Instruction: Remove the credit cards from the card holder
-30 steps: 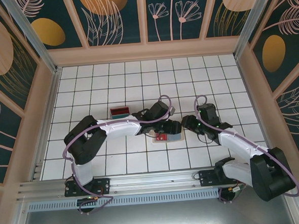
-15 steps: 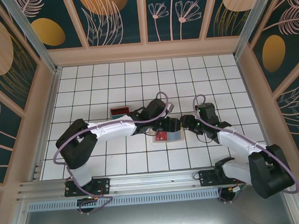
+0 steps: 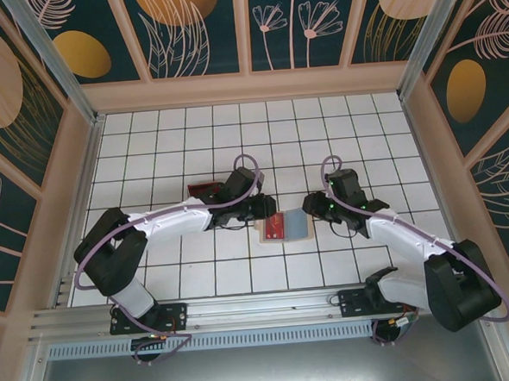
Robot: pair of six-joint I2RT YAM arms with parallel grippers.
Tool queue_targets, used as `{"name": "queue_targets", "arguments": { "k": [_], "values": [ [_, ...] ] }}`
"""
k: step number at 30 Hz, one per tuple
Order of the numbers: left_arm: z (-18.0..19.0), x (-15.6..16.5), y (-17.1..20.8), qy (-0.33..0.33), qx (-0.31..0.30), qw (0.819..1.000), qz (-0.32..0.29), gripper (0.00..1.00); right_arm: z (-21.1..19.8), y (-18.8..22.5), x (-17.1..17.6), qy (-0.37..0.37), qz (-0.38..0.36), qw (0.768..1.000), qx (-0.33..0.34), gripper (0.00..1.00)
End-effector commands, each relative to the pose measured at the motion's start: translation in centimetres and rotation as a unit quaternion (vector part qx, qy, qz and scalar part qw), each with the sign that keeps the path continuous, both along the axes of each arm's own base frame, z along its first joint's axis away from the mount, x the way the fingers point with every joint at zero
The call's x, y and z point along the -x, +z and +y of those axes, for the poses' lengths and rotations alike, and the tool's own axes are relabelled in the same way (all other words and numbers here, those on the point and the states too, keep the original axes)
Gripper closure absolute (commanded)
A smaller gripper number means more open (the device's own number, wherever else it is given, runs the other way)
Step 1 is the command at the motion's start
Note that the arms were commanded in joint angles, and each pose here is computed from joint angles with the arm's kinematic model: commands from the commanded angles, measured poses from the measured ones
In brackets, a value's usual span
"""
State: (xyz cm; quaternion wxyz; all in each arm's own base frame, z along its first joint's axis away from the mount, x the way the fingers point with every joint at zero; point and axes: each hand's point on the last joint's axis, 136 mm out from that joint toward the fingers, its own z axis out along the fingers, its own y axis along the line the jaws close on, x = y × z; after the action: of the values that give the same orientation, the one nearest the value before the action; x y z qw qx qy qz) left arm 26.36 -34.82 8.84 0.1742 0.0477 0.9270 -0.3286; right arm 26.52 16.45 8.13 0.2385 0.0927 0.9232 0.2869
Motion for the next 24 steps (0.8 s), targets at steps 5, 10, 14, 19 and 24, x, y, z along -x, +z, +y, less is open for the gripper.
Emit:
{"name": "queue_targets", "arguments": {
  "k": [5,10,14,19,24],
  "values": [
    [1.3,0.6,-3.2,0.013,-0.043,0.999,0.025,0.84,3.0,1.4,0.2,0.041,0.005,0.999,-0.027,0.93],
    [1.7,0.9,-5.4,0.015,-0.065,0.997,0.045,0.88,5.1,1.6,0.9,0.069,0.011,0.994,-0.082,0.95],
    [1.6,1.1,-6.1,0.014,-0.067,0.996,0.053,0.9,5.7,0.8,1.3,0.083,0.024,0.992,-0.087,0.99],
    [1.5,1.3,-6.7,0.012,-0.065,0.996,0.063,0.95,5.9,-0.5,1.7,0.089,0.042,0.992,-0.084,1.0],
    [1.7,1.4,-6.9,0.014,-0.072,0.995,0.065,0.95,5.9,-1.4,2.0,0.09,0.051,0.992,-0.079,0.99]
  ]
}}
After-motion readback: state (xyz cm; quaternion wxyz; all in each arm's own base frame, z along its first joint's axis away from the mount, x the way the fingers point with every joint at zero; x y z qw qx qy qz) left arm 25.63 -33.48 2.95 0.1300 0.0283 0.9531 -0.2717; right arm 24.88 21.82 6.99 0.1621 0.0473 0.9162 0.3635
